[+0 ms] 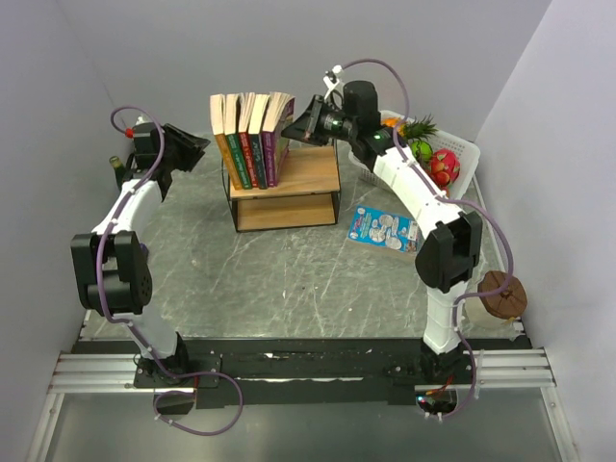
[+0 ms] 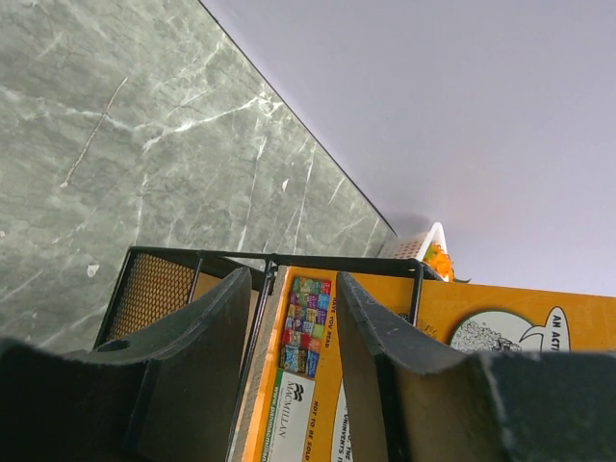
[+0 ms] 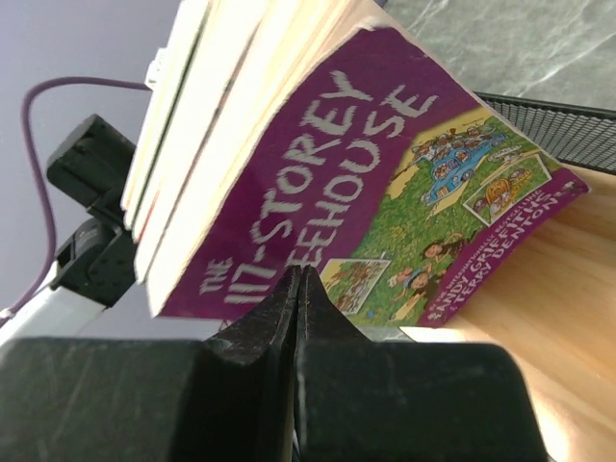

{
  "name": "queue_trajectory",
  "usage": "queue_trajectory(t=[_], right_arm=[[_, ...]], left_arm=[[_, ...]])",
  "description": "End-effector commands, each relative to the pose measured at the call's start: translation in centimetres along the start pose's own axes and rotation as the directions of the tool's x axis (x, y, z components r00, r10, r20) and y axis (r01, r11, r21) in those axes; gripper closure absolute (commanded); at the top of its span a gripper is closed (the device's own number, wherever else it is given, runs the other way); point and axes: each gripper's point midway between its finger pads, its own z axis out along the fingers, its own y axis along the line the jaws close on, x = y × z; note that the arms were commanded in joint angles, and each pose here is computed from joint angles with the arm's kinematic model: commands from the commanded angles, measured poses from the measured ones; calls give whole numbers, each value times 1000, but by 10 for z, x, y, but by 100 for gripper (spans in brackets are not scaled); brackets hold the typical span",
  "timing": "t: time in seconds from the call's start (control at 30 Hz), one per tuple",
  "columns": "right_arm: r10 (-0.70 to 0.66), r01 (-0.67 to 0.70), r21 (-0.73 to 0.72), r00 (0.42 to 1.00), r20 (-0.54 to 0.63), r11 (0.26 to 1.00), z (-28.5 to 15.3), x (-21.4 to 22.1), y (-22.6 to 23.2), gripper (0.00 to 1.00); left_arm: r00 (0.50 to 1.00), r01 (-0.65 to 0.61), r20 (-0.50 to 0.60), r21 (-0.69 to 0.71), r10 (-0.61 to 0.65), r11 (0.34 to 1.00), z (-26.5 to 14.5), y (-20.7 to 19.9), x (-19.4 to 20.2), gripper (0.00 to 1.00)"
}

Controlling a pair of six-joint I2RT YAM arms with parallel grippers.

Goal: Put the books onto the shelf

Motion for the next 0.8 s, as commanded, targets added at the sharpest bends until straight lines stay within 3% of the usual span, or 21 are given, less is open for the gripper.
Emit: queue_trajectory(t=[0.0,0.27,0.4,0.43,0.5,0.63,0.67,0.77], right_arm=[[-72,75,-36,993,92,997,-28,-27,30,99],[-72,74,-13,993,91,997,-36,-24,25,99],[-126,105,121,975,180,987,-66,-30,16,99],[-124,94,178,978,168,979,-69,-18,-3,98],[-155,104,261,970,185,960,-91,-7,-17,92],[-208,114,356,949,238,927,-128,5,-28,73],[-220,119,369,944,246,922,-135,8,-28,63],[-270,147,405,926,265,902,-162,21,-24,45]], left_arm=[[1000,-23,22,63,22,998,-16,-23,-8,53],[999,-30,21,51,29,998,-18,-19,-5,53],[997,-36,69,-76,42,996,-25,3,-14,48],[993,-47,98,-108,58,993,-31,6,-20,46],[988,-27,145,-220,60,975,-40,31,-30,37],[975,17,215,-287,47,958,-68,51,-42,28],[971,26,235,-295,47,955,-74,54,-47,26],[957,46,286,-342,57,939,-93,60,-52,19]])
